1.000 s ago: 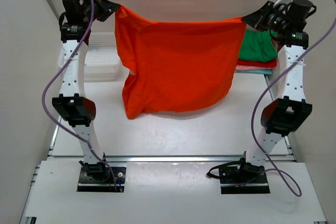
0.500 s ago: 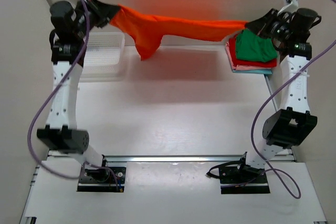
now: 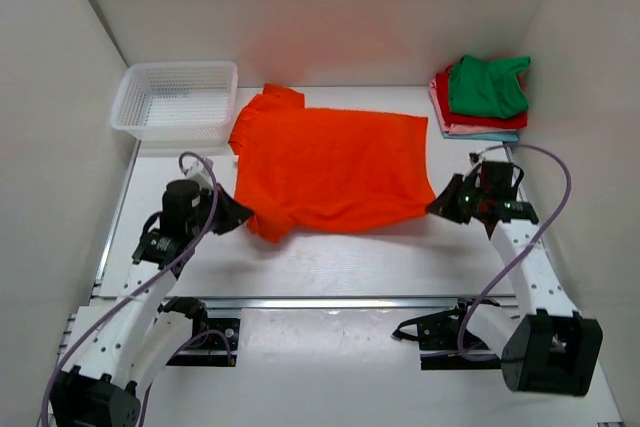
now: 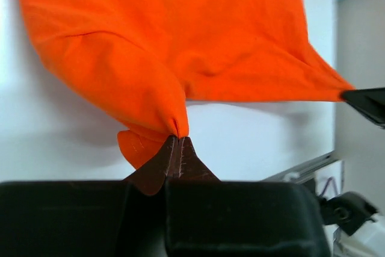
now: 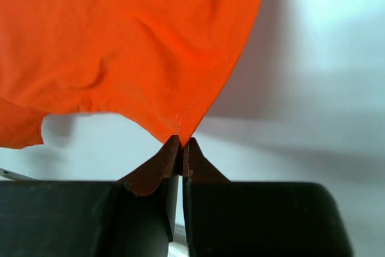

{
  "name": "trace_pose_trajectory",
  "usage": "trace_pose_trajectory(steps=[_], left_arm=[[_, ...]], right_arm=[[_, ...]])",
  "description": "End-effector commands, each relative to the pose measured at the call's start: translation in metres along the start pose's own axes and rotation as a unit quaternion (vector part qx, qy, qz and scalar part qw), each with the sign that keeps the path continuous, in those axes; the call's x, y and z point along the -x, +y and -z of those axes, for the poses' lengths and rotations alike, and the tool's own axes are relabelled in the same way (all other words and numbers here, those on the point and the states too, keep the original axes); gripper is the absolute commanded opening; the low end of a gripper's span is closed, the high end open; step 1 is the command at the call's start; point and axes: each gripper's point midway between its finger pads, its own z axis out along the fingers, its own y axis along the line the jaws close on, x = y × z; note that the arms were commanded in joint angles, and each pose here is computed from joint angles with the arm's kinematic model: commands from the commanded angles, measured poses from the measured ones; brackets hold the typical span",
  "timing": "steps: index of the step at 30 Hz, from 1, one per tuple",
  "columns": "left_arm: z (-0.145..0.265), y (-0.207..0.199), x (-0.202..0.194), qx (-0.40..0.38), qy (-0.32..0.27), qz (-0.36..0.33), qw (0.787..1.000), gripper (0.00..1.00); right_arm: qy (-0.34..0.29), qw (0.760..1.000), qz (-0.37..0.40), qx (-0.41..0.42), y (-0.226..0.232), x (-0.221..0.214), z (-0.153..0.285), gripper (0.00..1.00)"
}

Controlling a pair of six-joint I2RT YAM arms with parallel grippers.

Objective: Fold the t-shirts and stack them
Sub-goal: Flatten out the tshirt

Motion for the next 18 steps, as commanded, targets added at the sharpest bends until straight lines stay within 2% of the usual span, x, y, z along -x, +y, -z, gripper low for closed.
trace_pose_trajectory(steps=[1, 4, 9, 18], left_arm=[[0.011, 0.029, -0.038, 0.032, 0.033, 0.009, 0.999, 0.0], [0.019, 0.04, -0.053, 0.044, 0.04, 0.021, 0.998, 0.0], [0.014, 0.034, -0.056, 0.024, 0.046, 0.022, 0.998, 0.0], [-0.012, 0.03, -0.003, 0.049, 0.022, -0.017, 0.998, 0.0]], right_arm=[[0.023, 0.998, -0.028, -0.052, -0.025, -0.041, 0.008, 0.0], [0.05, 0.994, -0.035, -0.088, -0.044, -0.064, 0.015, 0.0], [0.081, 0.991, -0.04, -0.096, -0.055, -0.083, 0.013, 0.0], [0.092, 0.987, -0.048, -0.121, -0.072, -0.078, 0.009, 0.01]])
